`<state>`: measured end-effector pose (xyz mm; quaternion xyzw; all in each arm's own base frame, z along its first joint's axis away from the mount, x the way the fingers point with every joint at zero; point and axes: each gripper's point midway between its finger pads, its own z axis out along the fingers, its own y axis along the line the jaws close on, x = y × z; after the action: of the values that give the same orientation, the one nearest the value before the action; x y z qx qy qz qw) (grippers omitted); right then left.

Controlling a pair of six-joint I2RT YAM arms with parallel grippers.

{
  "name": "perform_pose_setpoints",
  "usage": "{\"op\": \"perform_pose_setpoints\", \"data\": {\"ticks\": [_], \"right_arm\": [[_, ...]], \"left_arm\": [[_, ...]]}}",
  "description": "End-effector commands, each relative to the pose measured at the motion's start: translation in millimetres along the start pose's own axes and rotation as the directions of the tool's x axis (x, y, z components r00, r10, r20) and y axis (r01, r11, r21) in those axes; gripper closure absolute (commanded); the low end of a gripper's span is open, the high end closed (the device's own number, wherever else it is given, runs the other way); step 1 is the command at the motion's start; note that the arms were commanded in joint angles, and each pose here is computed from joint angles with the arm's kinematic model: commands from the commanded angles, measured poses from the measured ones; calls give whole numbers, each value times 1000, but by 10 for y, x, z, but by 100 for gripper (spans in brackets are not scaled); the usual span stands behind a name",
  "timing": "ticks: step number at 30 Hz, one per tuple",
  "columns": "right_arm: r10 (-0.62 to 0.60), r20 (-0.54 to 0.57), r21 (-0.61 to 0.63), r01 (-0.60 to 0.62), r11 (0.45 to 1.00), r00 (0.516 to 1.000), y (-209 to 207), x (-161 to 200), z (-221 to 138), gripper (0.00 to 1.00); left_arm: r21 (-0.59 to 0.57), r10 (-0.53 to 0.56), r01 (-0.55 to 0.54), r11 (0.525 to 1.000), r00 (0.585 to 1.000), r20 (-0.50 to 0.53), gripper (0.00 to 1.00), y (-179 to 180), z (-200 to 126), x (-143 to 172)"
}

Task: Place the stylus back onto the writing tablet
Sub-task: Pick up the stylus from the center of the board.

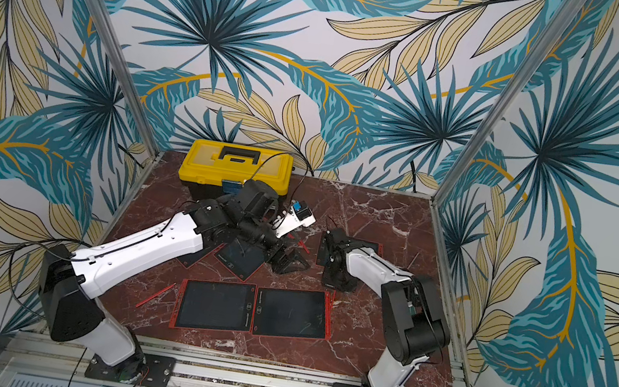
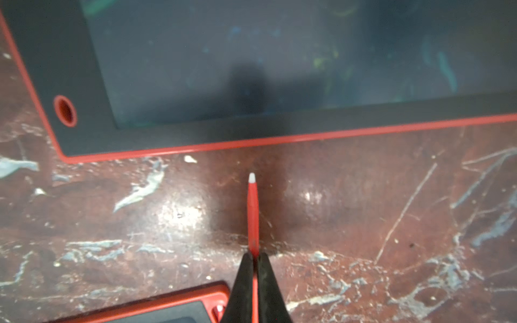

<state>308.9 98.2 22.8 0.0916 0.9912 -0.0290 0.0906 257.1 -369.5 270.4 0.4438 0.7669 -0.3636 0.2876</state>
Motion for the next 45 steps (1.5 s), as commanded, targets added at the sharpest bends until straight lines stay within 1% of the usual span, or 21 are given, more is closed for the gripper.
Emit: {"op": "perform_pose_setpoints", "data": {"ticks": [1, 15, 17, 19, 21, 23, 26, 32, 35, 37, 45], "right_arm": [[-17, -43, 54, 19, 998, 999, -64, 114, 93, 94], [-52, -62, 54, 55, 997, 997, 32, 109, 133, 90], [-59, -65, 52, 63, 997, 996, 50, 104, 141, 90], [-62, -65, 52, 65, 997, 996, 60, 103, 148, 94], [-64, -62, 54, 67, 996, 996, 68, 94, 152, 94], [-66, -64, 55, 70, 996, 996, 70, 97, 155, 94], [-70, -67, 57, 74, 996, 995, 82, 95, 168, 89], [-76, -77, 54, 81, 995, 994, 110, 102, 193, 88], [-77, -75, 59, 82, 995, 994, 106, 94, 195, 93], [-81, -69, 64, 86, 994, 994, 97, 83, 178, 95], [-152, 15, 51, 151, 987, 988, 86, -65, -63, 96]], "left_arm": [[13, 4, -4, 1000, 1000, 12, 0, -39, -59, 0], [20, 2, -2, 1000, 1000, 10, 0, -54, -56, 3], [19, 1, -1, 1000, 1000, 10, 0, -49, -56, 7], [18, 2, -3, 1000, 1000, 10, 1, -49, -55, 7], [18, 1, -1, 1000, 1000, 10, 0, -48, -57, 6], [18, 2, -2, 1000, 1000, 9, 0, -47, -53, 8], [17, 3, -3, 1000, 1000, 11, 1, -47, -60, 6], [18, 2, -3, 1000, 1000, 8, 0, -47, -54, 14], [18, 4, -4, 1000, 1000, 11, 0, -54, -65, 9], [19, 6, -6, 1000, 1000, 13, 0, -61, -69, 5], [21, 3, -4, 1000, 1000, 22, 1, -80, -102, -23]]}}
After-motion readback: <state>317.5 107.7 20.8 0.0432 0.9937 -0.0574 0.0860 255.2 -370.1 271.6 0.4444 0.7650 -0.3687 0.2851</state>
